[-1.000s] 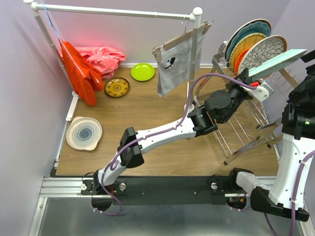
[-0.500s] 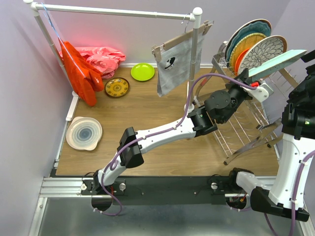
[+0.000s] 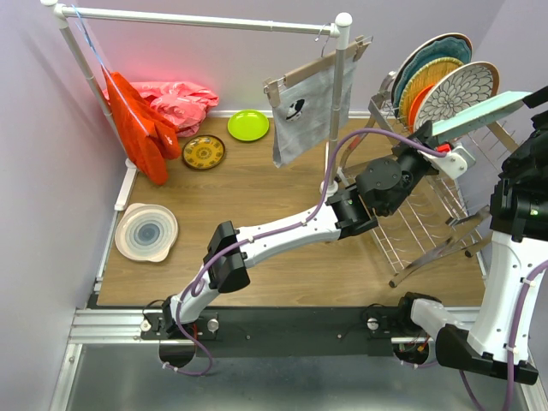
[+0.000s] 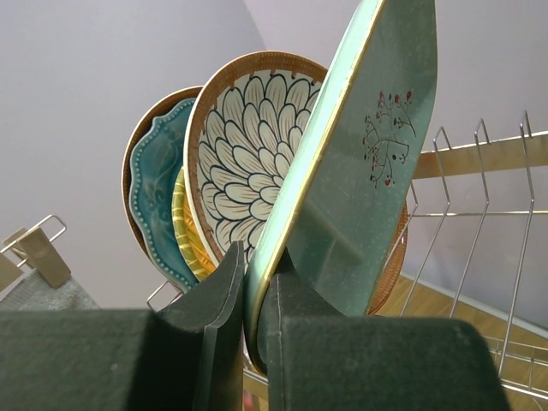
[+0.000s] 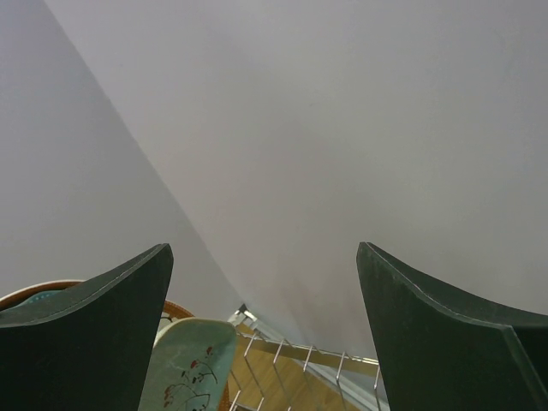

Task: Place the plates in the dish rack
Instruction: Insert the plate into the dish rack

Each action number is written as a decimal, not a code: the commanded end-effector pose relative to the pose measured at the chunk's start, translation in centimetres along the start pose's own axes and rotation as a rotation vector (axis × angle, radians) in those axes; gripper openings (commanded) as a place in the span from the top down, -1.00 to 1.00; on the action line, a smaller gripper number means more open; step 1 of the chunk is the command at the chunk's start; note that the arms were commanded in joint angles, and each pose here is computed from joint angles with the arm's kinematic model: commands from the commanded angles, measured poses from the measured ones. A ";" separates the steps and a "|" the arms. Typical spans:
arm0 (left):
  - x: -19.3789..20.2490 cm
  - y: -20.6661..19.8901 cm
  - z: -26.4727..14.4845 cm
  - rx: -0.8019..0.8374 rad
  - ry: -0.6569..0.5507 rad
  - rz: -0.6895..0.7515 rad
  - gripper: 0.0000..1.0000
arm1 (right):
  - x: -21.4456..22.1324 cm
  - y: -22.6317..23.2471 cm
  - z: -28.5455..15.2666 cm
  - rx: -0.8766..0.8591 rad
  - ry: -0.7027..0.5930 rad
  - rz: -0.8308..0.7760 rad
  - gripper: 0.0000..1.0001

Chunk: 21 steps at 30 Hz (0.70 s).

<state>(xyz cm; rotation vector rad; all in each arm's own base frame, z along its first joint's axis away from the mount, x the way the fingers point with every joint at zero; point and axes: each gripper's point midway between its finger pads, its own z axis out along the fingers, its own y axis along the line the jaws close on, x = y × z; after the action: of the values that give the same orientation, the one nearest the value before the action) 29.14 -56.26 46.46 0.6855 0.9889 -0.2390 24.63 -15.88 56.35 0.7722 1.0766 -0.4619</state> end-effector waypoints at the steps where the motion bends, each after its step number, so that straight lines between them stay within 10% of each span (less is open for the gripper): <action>1: -0.2 -3.0 -1.4 0.060 0.034 -0.035 0.67 | -0.4 -0.7 0.0 0.041 -0.011 0.012 -0.93; 21: 0.4 -3.2 -1.4 0.036 0.051 -0.048 0.66 | -1.0 -0.8 0.2 0.052 -0.022 0.008 -0.93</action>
<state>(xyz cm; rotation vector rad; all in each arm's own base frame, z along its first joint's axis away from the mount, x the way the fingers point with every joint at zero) 28.88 -56.59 45.78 0.7072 1.0022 -0.2380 24.87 -15.97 56.26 0.7741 1.0805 -0.4650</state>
